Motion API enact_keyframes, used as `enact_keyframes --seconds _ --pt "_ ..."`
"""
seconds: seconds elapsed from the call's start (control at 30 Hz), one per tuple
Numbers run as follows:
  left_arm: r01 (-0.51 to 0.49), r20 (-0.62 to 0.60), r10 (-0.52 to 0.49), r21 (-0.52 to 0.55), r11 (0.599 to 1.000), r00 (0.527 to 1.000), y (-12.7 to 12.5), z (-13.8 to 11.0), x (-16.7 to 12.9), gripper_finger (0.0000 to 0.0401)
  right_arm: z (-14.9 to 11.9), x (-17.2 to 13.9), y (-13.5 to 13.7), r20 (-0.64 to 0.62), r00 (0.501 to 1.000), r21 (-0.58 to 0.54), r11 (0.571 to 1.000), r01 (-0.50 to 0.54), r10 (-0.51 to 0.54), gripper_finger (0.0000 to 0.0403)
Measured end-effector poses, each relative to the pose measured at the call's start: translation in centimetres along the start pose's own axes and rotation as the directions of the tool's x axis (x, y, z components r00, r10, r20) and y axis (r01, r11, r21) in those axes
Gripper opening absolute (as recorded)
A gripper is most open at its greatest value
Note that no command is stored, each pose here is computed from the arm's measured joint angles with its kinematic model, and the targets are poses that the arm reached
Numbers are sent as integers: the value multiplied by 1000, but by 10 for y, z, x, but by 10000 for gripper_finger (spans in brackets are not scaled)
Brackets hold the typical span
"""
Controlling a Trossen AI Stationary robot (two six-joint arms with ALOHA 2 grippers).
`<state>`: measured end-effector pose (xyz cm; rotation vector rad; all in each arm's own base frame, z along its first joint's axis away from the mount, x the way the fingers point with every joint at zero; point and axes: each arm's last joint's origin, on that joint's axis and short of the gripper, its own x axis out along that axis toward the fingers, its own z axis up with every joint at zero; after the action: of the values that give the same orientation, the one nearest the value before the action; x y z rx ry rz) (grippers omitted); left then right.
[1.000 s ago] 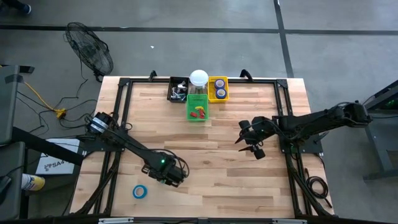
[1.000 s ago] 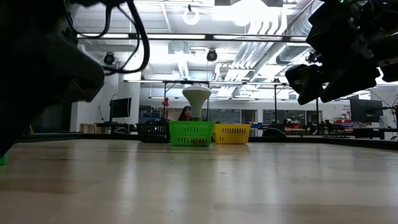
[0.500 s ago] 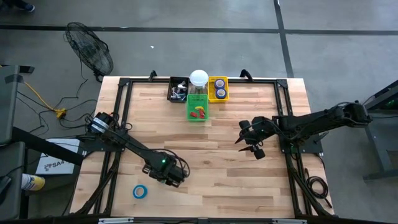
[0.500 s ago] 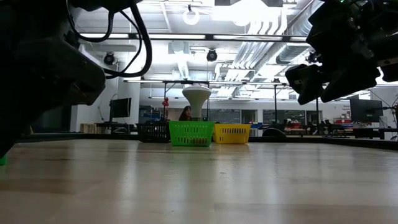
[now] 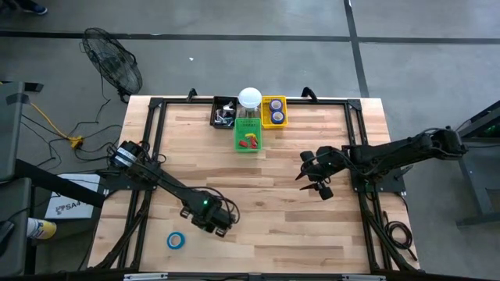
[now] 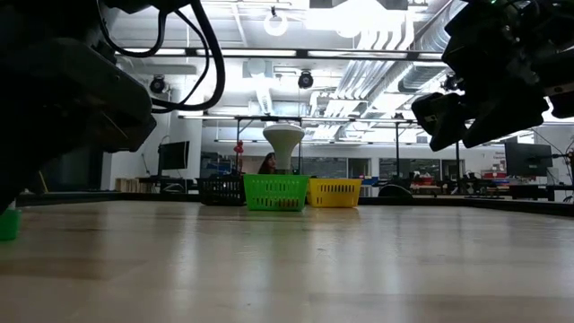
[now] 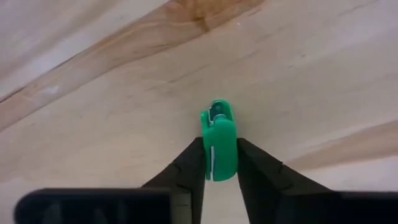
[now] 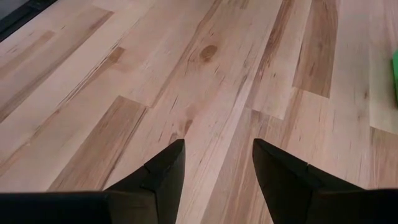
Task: Pick and place Stapler, Stapler remover, tape
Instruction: Put the green stapler into the green bin
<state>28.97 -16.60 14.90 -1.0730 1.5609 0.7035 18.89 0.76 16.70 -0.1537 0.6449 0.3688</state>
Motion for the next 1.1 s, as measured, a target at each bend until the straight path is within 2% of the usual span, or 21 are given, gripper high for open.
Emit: enact_keyframes --seconds 0.13,0.33,0.5,0.63,0.8,0.9,1.0,1.1 --pt "3 18 -4 66 998 1000 0 0 0 61 0 0 0 0 1000 0 1000 0 0 179" --pt "-12 76 0 150 989 997 0 2 -1 69 0 0 0 0 1000 0 1000 0 0 179" --pt "-57 187 20 192 980 982 2 6 -3 68 0 0 0 0 1000 0 1000 0 0 179" --pt "-130 303 50 248 960 952 1 15 -11 67 1 0 0 6 1000 -2 1000 2 -2 179" --pt "-263 482 72 343 902 873 -4 40 -30 66 4 0 -1 42 999 -10 1000 23 -22 179" --pt "-358 556 97 383 851 826 -3 62 -40 66 8 0 -4 65 994 -16 996 85 -84 179" --pt "-422 606 108 404 811 788 -2 88 -50 66 10 -1 -6 81 987 -18 990 143 -141 179" --pt "-464 622 121 426 776 774 3 116 -59 66 12 -1 -7 95 981 -18 985 173 -171 179"
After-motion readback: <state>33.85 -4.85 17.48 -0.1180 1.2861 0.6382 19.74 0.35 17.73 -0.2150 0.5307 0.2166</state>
